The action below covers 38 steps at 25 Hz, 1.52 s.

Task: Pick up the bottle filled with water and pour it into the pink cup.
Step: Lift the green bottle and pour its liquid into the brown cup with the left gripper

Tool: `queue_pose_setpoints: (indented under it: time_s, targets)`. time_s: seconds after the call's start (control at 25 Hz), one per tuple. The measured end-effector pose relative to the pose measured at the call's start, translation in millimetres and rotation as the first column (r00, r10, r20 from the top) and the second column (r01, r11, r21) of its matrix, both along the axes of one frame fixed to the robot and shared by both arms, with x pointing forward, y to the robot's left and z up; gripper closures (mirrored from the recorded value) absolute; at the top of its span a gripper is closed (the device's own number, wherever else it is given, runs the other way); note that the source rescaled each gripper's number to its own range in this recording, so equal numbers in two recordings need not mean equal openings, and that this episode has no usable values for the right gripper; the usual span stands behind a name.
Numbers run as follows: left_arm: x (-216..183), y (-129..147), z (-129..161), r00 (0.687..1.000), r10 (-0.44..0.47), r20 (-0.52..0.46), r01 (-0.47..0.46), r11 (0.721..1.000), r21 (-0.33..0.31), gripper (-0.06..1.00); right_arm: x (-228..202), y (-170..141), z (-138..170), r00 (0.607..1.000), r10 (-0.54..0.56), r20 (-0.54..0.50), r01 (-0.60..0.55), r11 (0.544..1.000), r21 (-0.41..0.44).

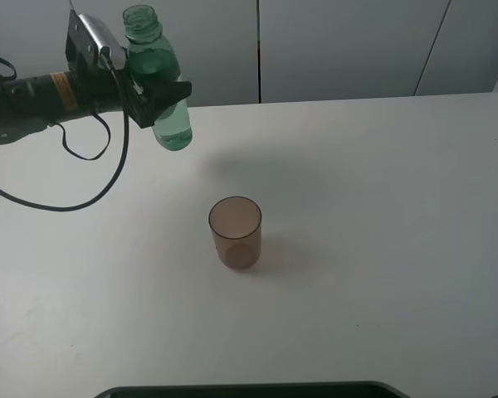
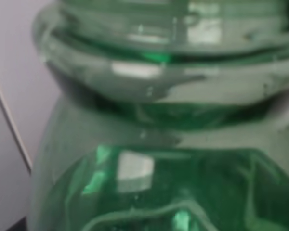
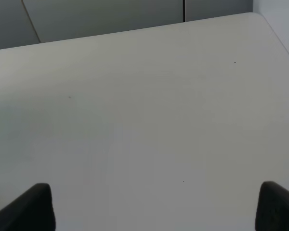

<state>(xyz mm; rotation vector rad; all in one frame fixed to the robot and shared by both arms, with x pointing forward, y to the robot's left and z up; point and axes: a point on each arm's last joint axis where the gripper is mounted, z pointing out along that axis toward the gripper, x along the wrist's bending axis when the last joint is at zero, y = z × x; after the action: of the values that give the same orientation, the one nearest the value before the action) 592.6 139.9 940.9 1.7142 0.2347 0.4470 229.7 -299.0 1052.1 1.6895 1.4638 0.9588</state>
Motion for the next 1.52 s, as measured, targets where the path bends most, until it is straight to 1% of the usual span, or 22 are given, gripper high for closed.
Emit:
queue_pose_setpoints:
  time_s: [0.08,0.16,0.28,0.48,0.56,0.64,0.76,0.8,0.88,1.12,1.28,1.48,1.52]
  targets:
    - [-4.3,-13.5,-1.5,0.998,-0.062,0.029,0.06,0.996,0.072,0.92,0.0,0.0,0.0,1.0,0.0,0.0,0.0,1.0,0.0]
    - [-9.3,-27.1,-2.1,0.99,-0.127,0.061,0.118,0.984,0.134,0.92,0.0,0.0,0.0,1.0,0.0,0.0,0.0,1.0,0.0]
    - [-16.5,-43.1,-3.8,0.973,-0.195,0.123,0.166,0.963,0.211,0.92,0.0,0.0,0.0,1.0,0.0,0.0,0.0,1.0,0.0]
    - [-24.8,-59.3,-11.0,0.937,-0.267,0.223,0.177,0.918,0.355,0.92,0.0,0.0,0.0,1.0,0.0,0.0,0.0,1.0,0.0]
    - [-28.0,-64.9,-12.9,0.92,-0.297,0.255,0.18,0.9,0.397,0.92,0.0,0.0,0.0,1.0,0.0,0.0,0.0,1.0,0.0]
    - [-30.3,-68.6,-13.7,0.896,-0.33,0.298,0.182,0.883,0.432,0.92,0.0,0.0,0.0,1.0,0.0,0.0,0.0,1.0,0.0]
    - [-33.0,-72.6,-14.2,0.858,-0.375,0.352,0.185,0.863,0.469,0.92,0.0,0.0,0.0,1.0,0.0,0.0,0.0,1.0,0.0]
    - [-33.2,-72.8,-14.2,0.849,-0.383,0.363,0.184,0.86,0.476,0.92,0.0,0.0,0.0,1.0,0.0,0.0,0.0,1.0,0.0]
    - [-34.0,-73.7,-13.6,0.838,-0.394,0.378,0.188,0.858,0.477,0.92,0.0,0.0,0.0,1.0,0.0,0.0,0.0,1.0,0.0]
    - [-35.1,-74.6,-12.2,0.769,-0.445,0.458,0.185,0.842,0.508,0.92,0.0,0.0,0.0,1.0,0.0,0.0,0.0,1.0,0.0]
    - [-35.6,-75.0,-11.7,0.706,-0.484,0.517,0.172,0.825,0.538,0.92,0.0,0.0,0.0,1.0,0.0,0.0,0.0,1.0,0.0]
    - [-35.8,-75.1,-11.4,0.643,-0.518,0.564,0.155,0.809,0.567,0.92,0.0,0.0,0.0,1.0,0.0,0.0,0.0,1.0,0.0]
    - [-35.7,-75.0,-11.6,0.634,-0.523,0.569,0.151,0.806,0.573,0.92,0.0,0.0,0.0,1.0,0.0,0.0,0.0,1.0,0.0]
